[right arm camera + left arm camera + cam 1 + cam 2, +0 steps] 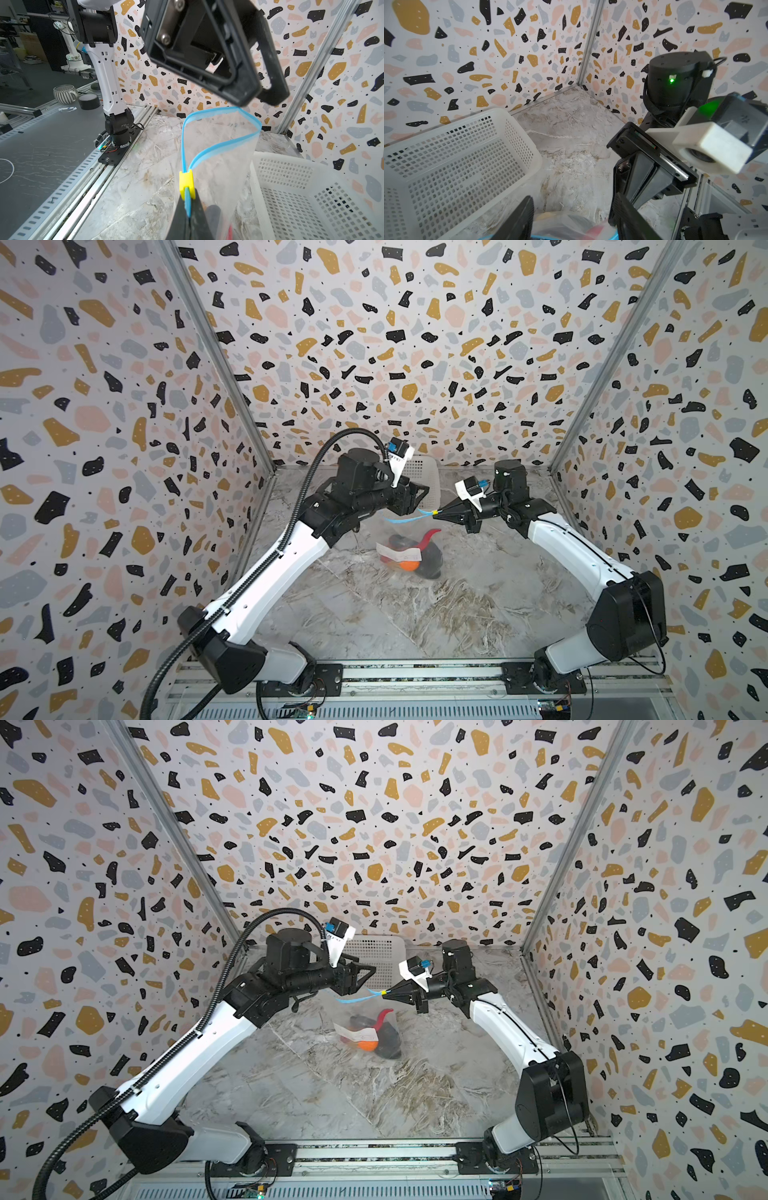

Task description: Place the food in the zip-top bag and seal the zipper

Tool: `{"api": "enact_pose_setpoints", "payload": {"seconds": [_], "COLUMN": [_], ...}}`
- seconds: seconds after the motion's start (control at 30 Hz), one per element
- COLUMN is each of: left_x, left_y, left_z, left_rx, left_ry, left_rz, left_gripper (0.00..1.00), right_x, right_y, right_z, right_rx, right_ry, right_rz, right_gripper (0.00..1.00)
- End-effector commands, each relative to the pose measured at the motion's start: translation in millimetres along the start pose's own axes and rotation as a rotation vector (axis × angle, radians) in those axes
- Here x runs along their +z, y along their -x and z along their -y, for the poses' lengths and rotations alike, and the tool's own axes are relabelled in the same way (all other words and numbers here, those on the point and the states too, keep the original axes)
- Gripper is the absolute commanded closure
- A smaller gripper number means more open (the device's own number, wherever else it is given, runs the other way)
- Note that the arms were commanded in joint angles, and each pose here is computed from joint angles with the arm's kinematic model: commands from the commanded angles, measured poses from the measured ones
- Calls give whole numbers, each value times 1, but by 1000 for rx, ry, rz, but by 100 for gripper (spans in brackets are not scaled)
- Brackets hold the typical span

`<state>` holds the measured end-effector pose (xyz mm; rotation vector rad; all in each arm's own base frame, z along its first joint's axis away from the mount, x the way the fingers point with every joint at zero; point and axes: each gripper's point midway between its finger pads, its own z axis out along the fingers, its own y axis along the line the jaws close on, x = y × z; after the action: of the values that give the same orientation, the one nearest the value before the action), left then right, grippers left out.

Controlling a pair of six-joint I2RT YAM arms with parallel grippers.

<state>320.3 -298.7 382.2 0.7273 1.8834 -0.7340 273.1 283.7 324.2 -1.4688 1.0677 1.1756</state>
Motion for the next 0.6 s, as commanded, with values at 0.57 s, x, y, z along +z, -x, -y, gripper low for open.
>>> {"api": "enact_pose_setpoints", "payload": {"seconds": [0.57], "left_x": [30], "left_y": [14], "left_z": [53], "left_rx": [315], "left_ry": [-184], "left_rz": [-42], "left_gripper": [33], "right_x": [0], "right_y": [16], "right_z": [-15], "right_rx": [-74], "right_ry": [36], "right_rz": [13], "right_gripper": [100]}}
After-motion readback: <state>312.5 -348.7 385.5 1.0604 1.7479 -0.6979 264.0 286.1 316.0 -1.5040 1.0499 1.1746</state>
